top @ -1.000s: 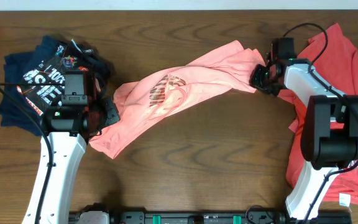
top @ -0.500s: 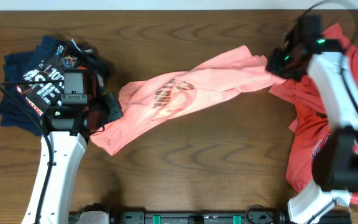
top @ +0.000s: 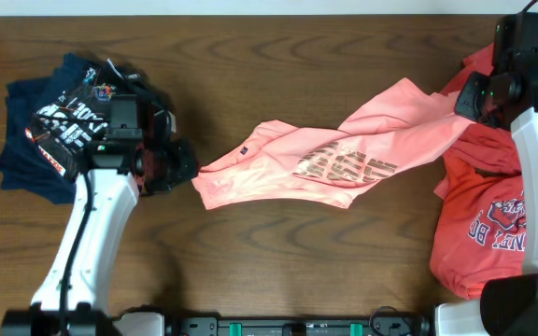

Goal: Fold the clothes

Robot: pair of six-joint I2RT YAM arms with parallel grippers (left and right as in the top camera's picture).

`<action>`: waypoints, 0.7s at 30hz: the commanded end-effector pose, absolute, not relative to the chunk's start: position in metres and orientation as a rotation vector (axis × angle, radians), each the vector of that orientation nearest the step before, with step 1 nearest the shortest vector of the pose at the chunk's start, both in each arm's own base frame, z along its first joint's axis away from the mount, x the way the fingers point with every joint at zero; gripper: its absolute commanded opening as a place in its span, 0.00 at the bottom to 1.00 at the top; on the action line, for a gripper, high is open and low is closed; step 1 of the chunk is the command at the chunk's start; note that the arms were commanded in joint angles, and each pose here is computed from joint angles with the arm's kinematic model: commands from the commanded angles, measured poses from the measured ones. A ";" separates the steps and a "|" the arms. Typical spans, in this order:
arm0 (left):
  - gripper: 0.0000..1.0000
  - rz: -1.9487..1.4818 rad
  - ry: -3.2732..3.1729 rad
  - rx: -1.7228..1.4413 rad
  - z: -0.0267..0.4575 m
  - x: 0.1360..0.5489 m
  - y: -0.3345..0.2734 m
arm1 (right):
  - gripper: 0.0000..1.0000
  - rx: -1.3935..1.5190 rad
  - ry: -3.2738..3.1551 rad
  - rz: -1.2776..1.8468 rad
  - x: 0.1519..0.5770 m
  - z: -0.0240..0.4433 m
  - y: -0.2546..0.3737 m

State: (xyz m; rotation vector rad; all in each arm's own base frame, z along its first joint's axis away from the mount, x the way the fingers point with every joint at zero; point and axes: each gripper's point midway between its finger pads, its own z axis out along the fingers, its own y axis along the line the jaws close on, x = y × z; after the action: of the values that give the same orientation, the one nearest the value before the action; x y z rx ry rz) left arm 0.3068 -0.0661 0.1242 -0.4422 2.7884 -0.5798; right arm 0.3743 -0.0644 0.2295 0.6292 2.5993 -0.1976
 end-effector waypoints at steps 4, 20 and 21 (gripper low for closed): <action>0.36 -0.639 2.899 -0.352 0.091 0.306 -0.094 | 0.01 0.603 2.611 -0.216 0.373 0.229 -0.066; 0.46 -0.724 2.909 -0.369 0.026 0.340 -0.173 | 0.01 0.603 2.629 -0.215 0.369 0.227 -0.065; 0.47 -0.731 2.898 -0.357 0.026 0.343 -0.176 | 0.01 0.603 2.629 -0.215 0.369 0.227 -0.065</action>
State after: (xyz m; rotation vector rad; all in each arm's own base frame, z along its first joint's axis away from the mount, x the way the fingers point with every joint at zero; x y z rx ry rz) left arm 0.3441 -0.1694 0.0318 -0.2941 2.8892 -0.7175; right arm 0.3697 -0.0632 0.2265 0.6216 2.6244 -0.1997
